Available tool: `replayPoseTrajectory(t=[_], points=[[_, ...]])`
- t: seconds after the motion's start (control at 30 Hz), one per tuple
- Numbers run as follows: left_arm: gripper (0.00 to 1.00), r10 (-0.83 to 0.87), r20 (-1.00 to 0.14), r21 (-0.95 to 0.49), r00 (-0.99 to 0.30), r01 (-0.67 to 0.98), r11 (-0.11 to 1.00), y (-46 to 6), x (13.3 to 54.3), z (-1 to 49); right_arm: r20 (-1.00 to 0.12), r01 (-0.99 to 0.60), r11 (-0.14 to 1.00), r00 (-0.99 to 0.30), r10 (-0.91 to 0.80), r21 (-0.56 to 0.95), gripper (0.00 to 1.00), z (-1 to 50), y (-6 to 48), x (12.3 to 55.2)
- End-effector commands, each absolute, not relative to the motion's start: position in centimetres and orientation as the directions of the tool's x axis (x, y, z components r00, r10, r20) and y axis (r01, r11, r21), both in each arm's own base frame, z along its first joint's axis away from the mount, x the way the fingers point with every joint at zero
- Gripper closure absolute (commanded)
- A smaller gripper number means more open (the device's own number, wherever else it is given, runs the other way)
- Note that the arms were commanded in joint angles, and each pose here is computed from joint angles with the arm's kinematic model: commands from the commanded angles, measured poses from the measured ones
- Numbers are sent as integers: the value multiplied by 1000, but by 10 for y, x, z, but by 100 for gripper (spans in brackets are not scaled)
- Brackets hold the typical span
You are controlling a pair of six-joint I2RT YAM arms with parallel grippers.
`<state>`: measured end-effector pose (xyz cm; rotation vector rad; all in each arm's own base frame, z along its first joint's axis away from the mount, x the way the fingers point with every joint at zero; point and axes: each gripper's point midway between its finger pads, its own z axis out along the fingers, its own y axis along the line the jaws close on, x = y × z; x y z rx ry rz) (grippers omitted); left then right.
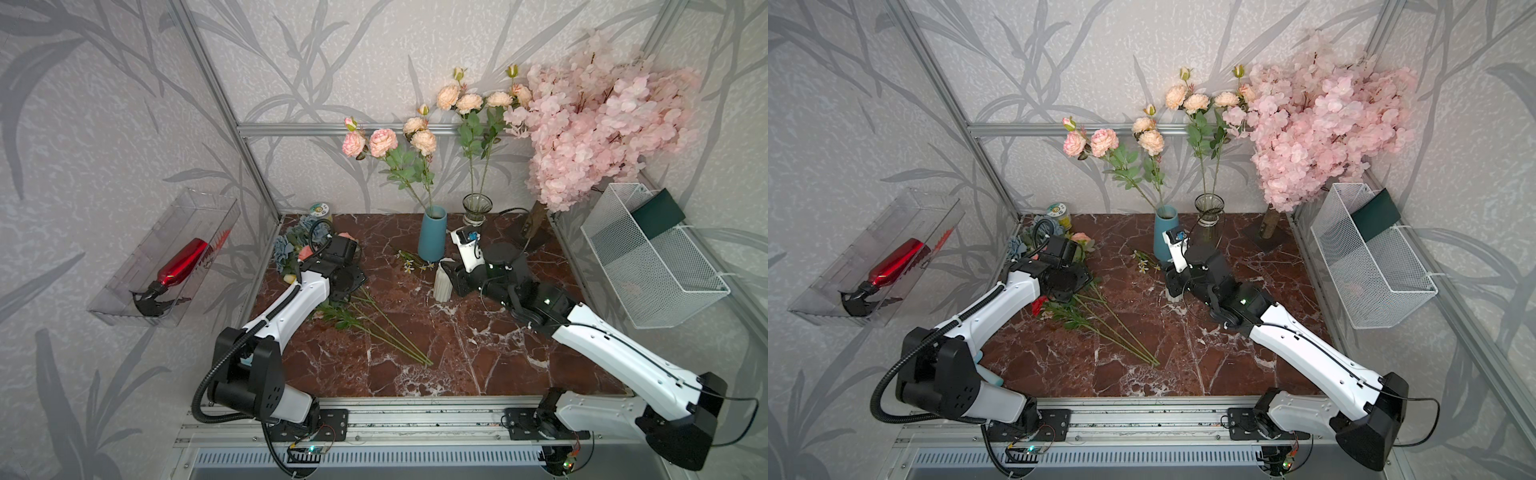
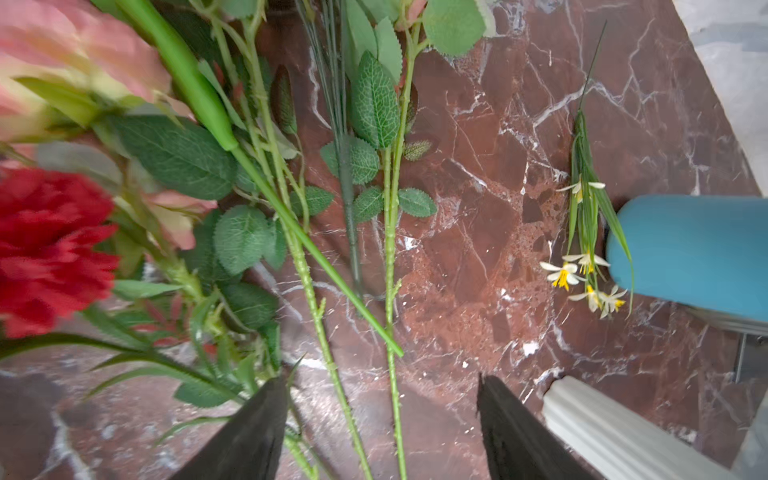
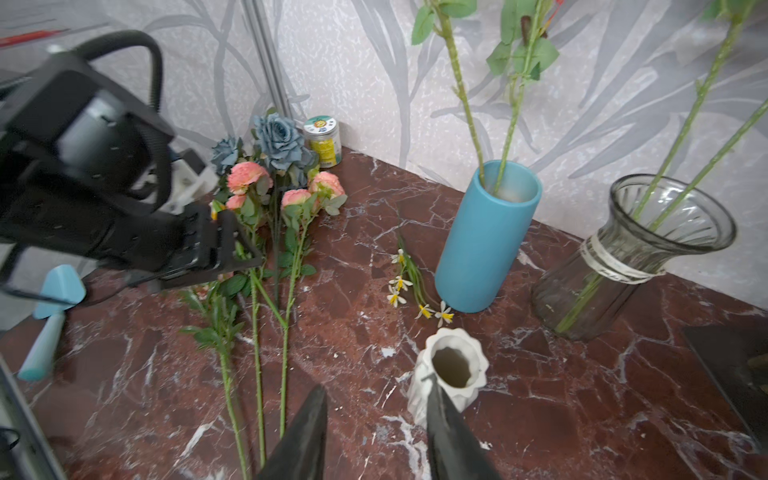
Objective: Place the pink flowers into the vase
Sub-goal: Pick up the flower at the center of the board.
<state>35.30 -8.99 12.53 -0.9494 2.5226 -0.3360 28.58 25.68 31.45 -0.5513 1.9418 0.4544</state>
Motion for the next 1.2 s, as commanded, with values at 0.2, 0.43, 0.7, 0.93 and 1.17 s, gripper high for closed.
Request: replayPoseTrajectory(t=[0.2, 0.43, 0.7, 0.93, 1.17], points=[[31, -725, -293, -391, -623, -614, 686, -100, 394, 116, -893, -590, 801, -408, -191, 98, 64, 292, 262, 266], [43, -725, -296, -344, -622, -639, 688, -99, 419, 95, -896, -588, 805, -396, -202, 79, 65, 291, 256, 263], [65, -745, -271, -283, -609, -690, 667, -95, 436, 74, -897, -579, 813, -391, -204, 67, 67, 291, 249, 261], [64, -768, -258, -192, -587, -748, 636, -83, 424, 59, -894, -569, 820, -396, -211, 58, 67, 286, 247, 262], [64, -768, -252, -167, -589, -755, 634, -79, 423, 52, -892, -571, 819, -398, -215, 57, 68, 284, 248, 263]])
